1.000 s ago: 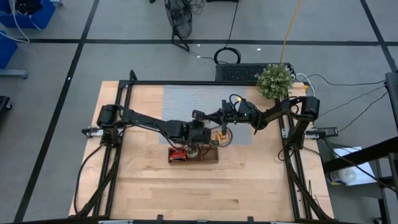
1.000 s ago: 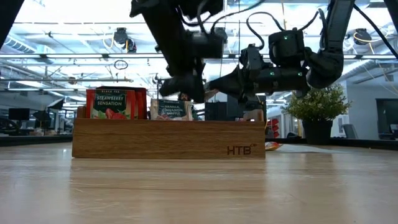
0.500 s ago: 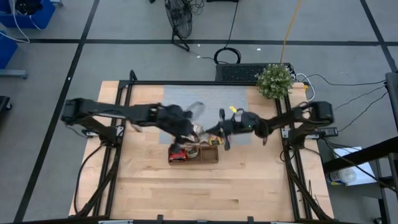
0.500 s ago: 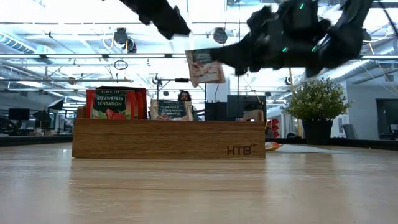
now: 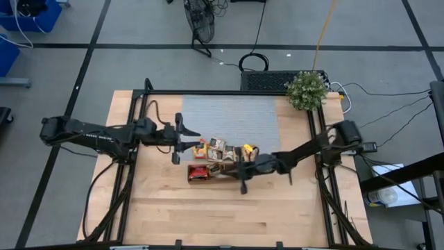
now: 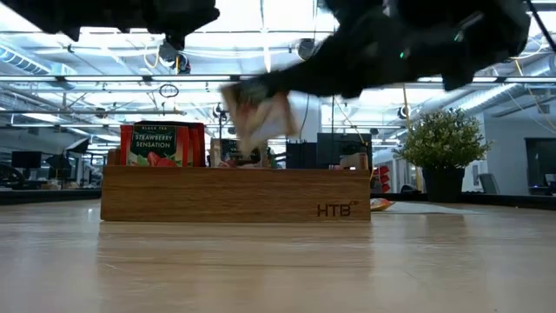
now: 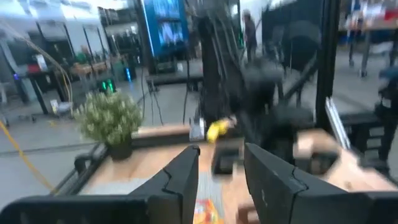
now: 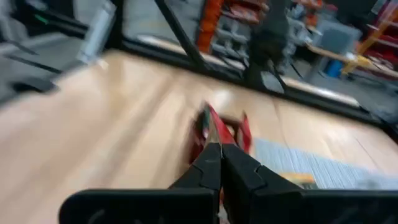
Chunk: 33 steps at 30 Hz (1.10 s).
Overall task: Pick & Place Tea
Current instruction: Put the brown tea bag into the middle section of the wooden organizer
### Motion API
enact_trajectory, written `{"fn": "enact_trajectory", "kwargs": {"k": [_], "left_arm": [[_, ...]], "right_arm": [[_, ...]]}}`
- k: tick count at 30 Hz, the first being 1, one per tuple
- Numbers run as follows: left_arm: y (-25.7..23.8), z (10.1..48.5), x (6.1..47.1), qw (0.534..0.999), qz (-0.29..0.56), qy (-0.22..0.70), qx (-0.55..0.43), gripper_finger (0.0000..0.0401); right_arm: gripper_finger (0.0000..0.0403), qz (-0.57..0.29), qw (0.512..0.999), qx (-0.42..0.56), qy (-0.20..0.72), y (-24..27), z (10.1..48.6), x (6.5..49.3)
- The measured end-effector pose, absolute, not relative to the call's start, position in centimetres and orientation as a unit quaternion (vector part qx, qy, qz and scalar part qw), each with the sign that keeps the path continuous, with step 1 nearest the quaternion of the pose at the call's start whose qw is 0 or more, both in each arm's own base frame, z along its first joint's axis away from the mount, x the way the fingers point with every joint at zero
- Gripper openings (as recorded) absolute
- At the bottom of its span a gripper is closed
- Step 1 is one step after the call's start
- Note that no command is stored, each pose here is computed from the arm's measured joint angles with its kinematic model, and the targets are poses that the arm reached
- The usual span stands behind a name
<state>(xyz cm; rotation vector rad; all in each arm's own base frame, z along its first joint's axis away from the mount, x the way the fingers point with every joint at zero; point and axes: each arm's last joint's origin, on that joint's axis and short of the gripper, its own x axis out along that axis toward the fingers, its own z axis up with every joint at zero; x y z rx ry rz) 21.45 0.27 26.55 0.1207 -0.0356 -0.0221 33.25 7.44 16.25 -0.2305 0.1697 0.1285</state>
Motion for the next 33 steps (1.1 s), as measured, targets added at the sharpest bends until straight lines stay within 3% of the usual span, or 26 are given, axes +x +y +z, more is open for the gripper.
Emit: {"fn": "enact_trajectory", "kwargs": {"k": [8, 14, 26, 29, 33], "left_arm": [[0.2, 24.6, 20.9, 0.999, -0.013, -0.024, 0.019, 0.0134], [-0.2, 24.1, 20.9, 1.0, -0.027, 0.001, 0.005, 0.0134], [-0.5, 24.0, 20.9, 0.999, -0.033, 0.004, 0.021, 0.0134], [-0.5, 23.8, 20.9, 0.999, -0.033, 0.012, 0.023, 0.0134], [-0.5, 23.8, 20.9, 0.999, -0.033, 0.014, 0.024, 0.0134]], "right_arm": [[0.0, 0.036, 0.988, -0.121, 0.085, 8.1, 13.3, 36.7], [0.0, -0.023, 0.98, -0.165, 0.113, 8.2, 12.4, 36.7], [0.0003, -0.024, 0.976, -0.174, 0.127, 8.6, 12.2, 36.5], [0.0025, -0.022, 0.975, -0.179, 0.132, 8.6, 12.1, 36.5], [0.0086, -0.024, 0.972, -0.197, 0.125, 8.5, 12.3, 36.5]]}}
